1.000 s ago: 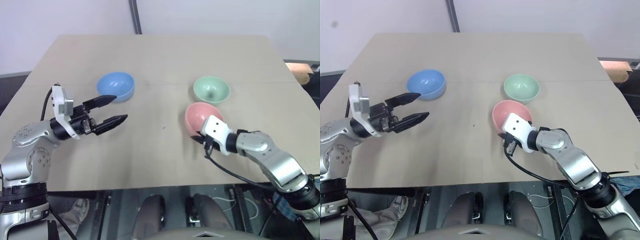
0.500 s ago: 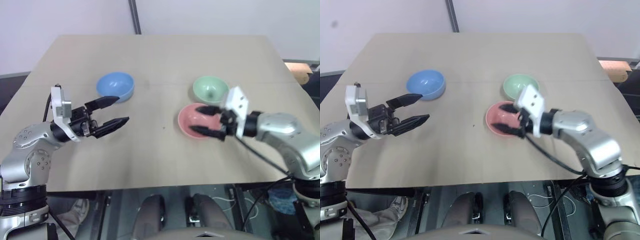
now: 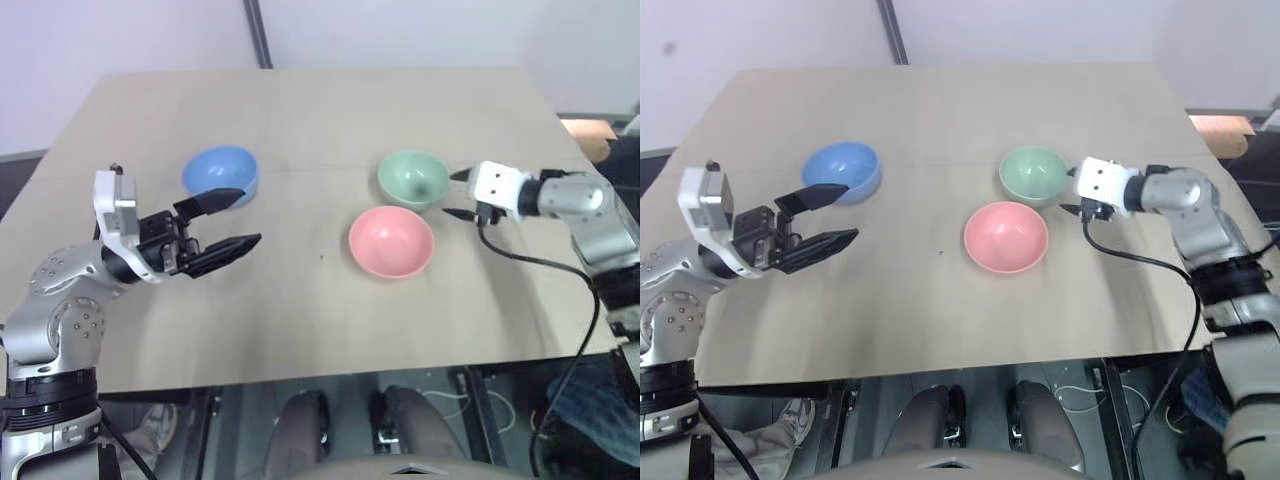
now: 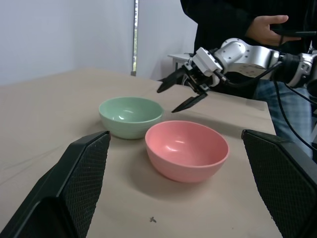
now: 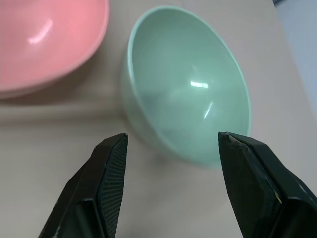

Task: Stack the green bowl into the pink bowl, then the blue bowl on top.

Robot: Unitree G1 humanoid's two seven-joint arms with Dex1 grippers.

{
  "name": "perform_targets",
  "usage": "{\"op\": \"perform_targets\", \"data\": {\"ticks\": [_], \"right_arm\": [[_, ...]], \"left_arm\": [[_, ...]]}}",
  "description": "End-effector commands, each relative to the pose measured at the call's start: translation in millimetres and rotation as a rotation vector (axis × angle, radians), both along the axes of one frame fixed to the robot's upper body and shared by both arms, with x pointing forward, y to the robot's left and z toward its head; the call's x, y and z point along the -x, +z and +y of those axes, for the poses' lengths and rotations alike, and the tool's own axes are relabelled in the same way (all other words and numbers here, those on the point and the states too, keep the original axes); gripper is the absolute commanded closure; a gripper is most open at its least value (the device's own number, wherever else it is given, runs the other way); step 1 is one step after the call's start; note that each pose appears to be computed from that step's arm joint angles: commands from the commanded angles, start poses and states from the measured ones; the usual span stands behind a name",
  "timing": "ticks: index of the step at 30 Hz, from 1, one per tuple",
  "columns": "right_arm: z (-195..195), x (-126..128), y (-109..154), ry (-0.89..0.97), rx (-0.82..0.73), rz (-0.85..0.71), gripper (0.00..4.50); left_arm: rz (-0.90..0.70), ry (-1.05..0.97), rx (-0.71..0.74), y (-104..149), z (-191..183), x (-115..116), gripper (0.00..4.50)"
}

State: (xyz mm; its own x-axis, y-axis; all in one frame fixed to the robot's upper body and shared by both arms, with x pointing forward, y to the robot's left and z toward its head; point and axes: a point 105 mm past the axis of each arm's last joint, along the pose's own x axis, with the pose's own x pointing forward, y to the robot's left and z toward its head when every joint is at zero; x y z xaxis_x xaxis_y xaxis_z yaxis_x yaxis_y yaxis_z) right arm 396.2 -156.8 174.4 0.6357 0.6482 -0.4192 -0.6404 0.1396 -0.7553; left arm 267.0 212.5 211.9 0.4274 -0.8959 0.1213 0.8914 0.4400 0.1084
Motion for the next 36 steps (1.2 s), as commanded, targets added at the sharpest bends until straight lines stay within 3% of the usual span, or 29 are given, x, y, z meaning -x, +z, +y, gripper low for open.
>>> {"op": "perform_targets", "data": {"ticks": [1,4,6,7,11,12,16,18,20,22,25,28,32,35,36], "right_arm": [[11.6,-17.4,-1.8,0.022,0.058,-0.112,1.31],[9.6,-26.9,-12.7,0.000,0.097,-0.126,1.31],[7.6,-29.9,-16.1,-0.002,0.125,-0.129,2.05],[6.1,-31.2,-16.1,-0.002,0.142,-0.138,2.76],[1.6,-33.1,-12.7,0.004,0.176,-0.161,4.42],[1.2,-33.0,-11.4,0.007,0.177,-0.167,4.47],[0.7,-27.4,5.8,0.049,0.154,-0.201,4.47],[4.5,-20.4,27.8,0.071,0.049,-0.203,4.47],[11.8,-0.1,48.7,0.131,-0.057,-0.149,4.47],[21.5,36.6,58.0,0.223,-0.116,-0.028,4.47],[35.4,96.3,42.5,0.341,-0.102,0.188,4.47],[46.4,120.8,23.3,0.329,-0.093,0.289,4.47],[54.8,117.7,0.9,0.275,-0.070,0.312,2.78],[54.7,105.2,16.8,0.192,-0.152,0.206,1.35],[53.6,101.4,23.2,0.167,-0.174,0.167,1.35]], "left_arm": [[-0.048,0.023,-0.010,9.3,2.6,8.6,0.00],[-0.046,0.046,-0.009,8.0,3.8,11.0,0.00],[-0.045,0.057,-0.008,7.8,5.1,11.8,0.00],[-0.045,0.062,-0.008,7.9,5.7,12.2,0.00],[-0.044,0.069,-0.005,7.5,5.7,13.0,0.00],[-0.044,0.071,-0.003,7.1,5.3,13.1,0.00],[-0.039,0.085,0.000,4.6,4.3,12.4,0.00],[-0.036,0.107,0.009,4.0,5.4,10.0,0.00],[-0.045,0.153,0.003,3.2,8.0,4.1,0.00],[-0.051,0.219,-0.006,1.8,11.7,-5.4,0.00],[-0.041,0.275,-0.041,-6.2,14.4,-18.2,0.00],[-0.037,0.274,-0.052,-8.2,9.5,-25.0,0.00],[-0.047,0.278,-0.054,-3.8,7.4,-35.0,0.00],[-0.082,0.347,-0.089,3.8,13.0,-47.7,0.00],[-0.096,0.368,-0.104,5.1,14.5,-50.6,0.00]]}}
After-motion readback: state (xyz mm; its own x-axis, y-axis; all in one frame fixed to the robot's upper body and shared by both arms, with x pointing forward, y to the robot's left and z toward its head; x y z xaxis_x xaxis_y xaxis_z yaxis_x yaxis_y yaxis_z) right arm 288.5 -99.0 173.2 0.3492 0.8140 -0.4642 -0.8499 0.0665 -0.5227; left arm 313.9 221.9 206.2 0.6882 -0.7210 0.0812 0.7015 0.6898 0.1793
